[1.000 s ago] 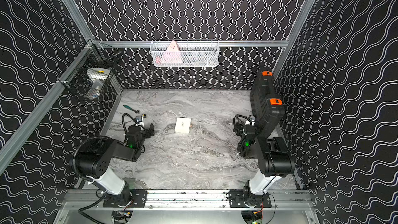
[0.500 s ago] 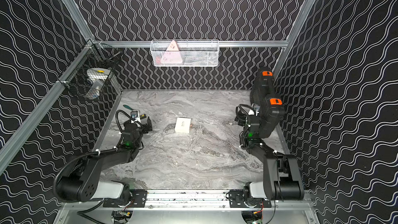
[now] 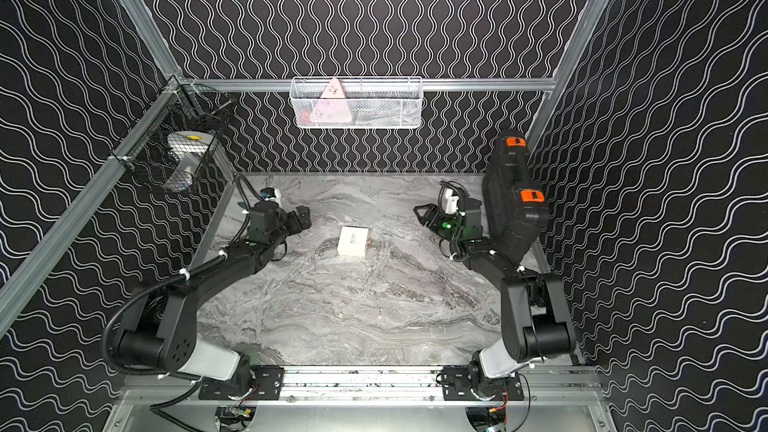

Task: Place the earrings into the drawer-style jewelry box
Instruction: Open the drawer in the jewelry box.

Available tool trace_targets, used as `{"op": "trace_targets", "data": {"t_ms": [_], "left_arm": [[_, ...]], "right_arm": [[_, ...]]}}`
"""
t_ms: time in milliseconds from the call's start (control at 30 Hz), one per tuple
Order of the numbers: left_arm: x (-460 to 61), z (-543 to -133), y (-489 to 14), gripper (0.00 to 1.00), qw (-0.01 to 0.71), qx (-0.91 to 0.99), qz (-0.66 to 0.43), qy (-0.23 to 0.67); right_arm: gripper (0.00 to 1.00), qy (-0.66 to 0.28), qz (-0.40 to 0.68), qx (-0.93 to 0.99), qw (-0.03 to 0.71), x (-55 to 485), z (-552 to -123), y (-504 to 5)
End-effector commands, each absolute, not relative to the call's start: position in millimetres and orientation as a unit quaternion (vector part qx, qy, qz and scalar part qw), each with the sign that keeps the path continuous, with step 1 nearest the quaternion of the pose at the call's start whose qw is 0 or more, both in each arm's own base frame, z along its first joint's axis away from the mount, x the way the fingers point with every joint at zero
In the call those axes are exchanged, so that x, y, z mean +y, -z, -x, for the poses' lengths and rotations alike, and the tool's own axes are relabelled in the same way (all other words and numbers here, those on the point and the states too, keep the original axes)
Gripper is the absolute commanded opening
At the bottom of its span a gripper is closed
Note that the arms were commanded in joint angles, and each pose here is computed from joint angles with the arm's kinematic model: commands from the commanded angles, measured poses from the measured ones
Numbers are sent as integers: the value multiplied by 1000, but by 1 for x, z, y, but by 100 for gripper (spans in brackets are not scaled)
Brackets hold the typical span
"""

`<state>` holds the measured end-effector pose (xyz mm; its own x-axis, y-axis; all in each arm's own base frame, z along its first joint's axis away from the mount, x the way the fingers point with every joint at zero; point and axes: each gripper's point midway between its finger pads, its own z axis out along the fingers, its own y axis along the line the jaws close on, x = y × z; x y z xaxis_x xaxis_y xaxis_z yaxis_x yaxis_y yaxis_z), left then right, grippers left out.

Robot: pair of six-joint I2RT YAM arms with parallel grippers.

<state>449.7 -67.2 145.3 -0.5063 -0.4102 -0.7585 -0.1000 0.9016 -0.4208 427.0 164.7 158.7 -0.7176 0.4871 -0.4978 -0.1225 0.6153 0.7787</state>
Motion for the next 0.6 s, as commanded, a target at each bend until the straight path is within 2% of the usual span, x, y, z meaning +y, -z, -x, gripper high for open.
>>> {"op": "trace_targets", "data": {"t_ms": [0,133,233,567], "left_arm": [[-117,-446,-126,99,379,866,132,299],[-144,-451,-110,99,330,862,119,367],[-150,-452,-97,96,308,864,119,380],[-161,-452,-74,87,272,864,125,403]], "right_arm": [[63,-495,-76,810,305,214,-420,-157],[46,-515,-59,819,246,251,-416,-124],[39,-520,-60,822,223,263,-415,-106],[34,-507,-64,838,189,283,-414,-67]]}}
